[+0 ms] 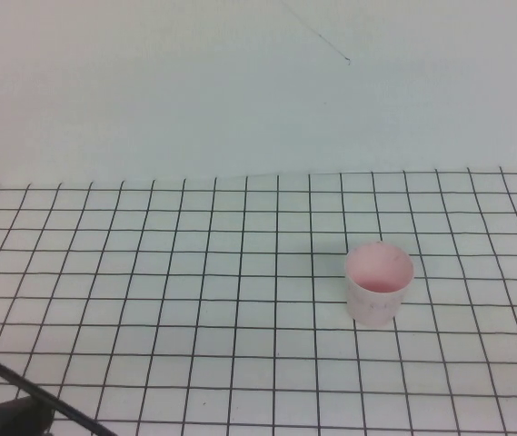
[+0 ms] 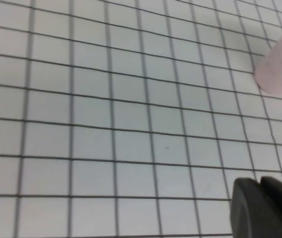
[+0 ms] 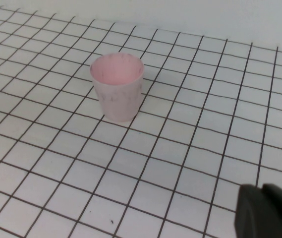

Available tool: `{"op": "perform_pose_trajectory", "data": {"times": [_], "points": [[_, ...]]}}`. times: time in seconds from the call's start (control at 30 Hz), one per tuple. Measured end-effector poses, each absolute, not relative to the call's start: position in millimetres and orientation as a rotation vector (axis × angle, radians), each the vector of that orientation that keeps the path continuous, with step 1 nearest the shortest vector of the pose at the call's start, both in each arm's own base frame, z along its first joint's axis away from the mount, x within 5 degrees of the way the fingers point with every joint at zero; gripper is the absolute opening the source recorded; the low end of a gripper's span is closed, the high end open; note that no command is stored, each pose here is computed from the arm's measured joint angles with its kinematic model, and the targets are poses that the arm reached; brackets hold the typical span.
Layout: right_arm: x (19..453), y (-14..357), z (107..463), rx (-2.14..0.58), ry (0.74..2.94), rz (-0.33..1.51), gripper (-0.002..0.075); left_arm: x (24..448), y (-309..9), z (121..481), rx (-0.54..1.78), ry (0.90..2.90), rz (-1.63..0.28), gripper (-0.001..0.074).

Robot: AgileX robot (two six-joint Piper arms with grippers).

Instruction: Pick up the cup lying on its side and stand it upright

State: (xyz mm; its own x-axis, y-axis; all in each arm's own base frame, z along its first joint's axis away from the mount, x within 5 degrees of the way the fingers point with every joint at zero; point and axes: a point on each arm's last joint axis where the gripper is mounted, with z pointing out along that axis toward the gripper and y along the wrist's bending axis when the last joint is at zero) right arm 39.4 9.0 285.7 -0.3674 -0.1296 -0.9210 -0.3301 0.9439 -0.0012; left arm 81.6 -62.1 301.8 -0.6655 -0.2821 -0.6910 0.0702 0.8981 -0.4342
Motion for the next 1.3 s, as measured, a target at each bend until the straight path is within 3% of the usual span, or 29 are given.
{"op": "perform_pose_trajectory", "data": {"times": [0.17,0.37,0.63,0.87,0.97,1.3], "points": [[39.4,9.0,285.7,-0.332,1.949,0.218,-0.0003,72.9,-30.1,304.0,-0.208,2.211,-0.485,0.0001],[39.4,9.0,285.7,-0.332,1.949,0.218,-0.0003,64.4,-7.0,317.4,-0.188,2.016,-0.57,0.0001],[39.4,9.0,285.7,-0.332,1.949,0.218,-0.0003,53.7,-7.2,344.0,-0.052,1.677,-0.452,0.0001],[39.3,9.3,285.7,-0.331,1.95,0.223,-0.0003,44.8,-9.9,344.4,0.022,1.347,-0.283,0.0001],[39.4,9.2,285.7,-0.331,1.95,0.221,-0.0003,43.6,-6.6,322.9,-0.085,1.33,-0.329,0.0001],[39.3,9.3,285.7,-0.331,1.95,0.224,-0.0003,58.5,-6.4,226.2,-0.201,1.55,-0.377,0.0001]]}}
